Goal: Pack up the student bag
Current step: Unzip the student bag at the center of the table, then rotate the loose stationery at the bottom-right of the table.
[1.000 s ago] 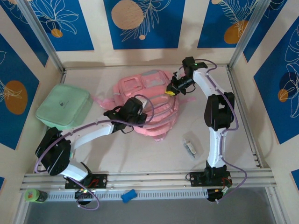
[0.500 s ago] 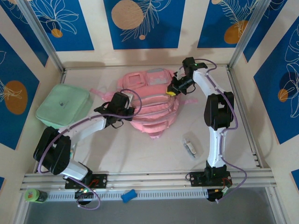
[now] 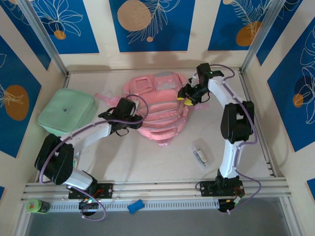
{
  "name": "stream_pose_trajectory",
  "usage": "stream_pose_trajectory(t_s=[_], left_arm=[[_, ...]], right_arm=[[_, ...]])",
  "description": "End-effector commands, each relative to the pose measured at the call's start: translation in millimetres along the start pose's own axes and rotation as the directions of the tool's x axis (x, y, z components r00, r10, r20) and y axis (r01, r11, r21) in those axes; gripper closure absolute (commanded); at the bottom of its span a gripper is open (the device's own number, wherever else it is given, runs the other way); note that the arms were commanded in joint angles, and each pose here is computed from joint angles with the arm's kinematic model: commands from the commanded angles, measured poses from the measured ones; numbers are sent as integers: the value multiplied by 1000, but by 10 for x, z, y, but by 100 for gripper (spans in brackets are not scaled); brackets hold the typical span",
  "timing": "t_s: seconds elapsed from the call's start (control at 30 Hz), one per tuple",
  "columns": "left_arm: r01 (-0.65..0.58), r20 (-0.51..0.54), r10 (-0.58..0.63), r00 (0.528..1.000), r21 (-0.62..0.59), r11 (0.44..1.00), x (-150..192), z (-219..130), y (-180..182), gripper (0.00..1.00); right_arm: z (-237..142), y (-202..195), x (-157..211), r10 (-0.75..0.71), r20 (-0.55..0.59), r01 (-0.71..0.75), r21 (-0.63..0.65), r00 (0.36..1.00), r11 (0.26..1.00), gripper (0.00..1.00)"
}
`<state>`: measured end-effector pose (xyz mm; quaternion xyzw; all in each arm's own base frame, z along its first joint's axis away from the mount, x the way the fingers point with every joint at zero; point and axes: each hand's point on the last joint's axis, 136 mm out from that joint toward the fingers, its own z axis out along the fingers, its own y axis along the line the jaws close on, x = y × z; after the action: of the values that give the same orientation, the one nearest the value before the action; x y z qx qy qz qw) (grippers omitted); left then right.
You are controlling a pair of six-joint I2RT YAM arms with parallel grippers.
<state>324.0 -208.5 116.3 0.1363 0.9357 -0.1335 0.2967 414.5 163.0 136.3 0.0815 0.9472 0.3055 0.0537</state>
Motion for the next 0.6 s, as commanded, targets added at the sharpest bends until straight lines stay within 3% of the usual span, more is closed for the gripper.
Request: stream_pose_trajectory(t_s=[0.0, 0.1, 0.27, 0.57], left_arm=[[35, 4, -35, 999, 47, 998, 28, -248, -88, 54], [76, 8, -78, 997, 108, 991, 77, -319, -228, 52], [91, 7, -92, 996, 113, 989, 126, -387, -406, 50], [29, 57, -44, 997, 237, 971, 71, -396, -1100, 47]], right_arm=[[-260, 49, 201, -5, 68, 4, 11, 998, 1000, 43], [-287, -93, 471, 28, 78, -33, 62, 997, 998, 38], [-295, -303, 924, 100, 64, -107, 118, 993, 987, 33], [-144, -772, 1638, 210, 11, -204, 289, 978, 935, 21]])
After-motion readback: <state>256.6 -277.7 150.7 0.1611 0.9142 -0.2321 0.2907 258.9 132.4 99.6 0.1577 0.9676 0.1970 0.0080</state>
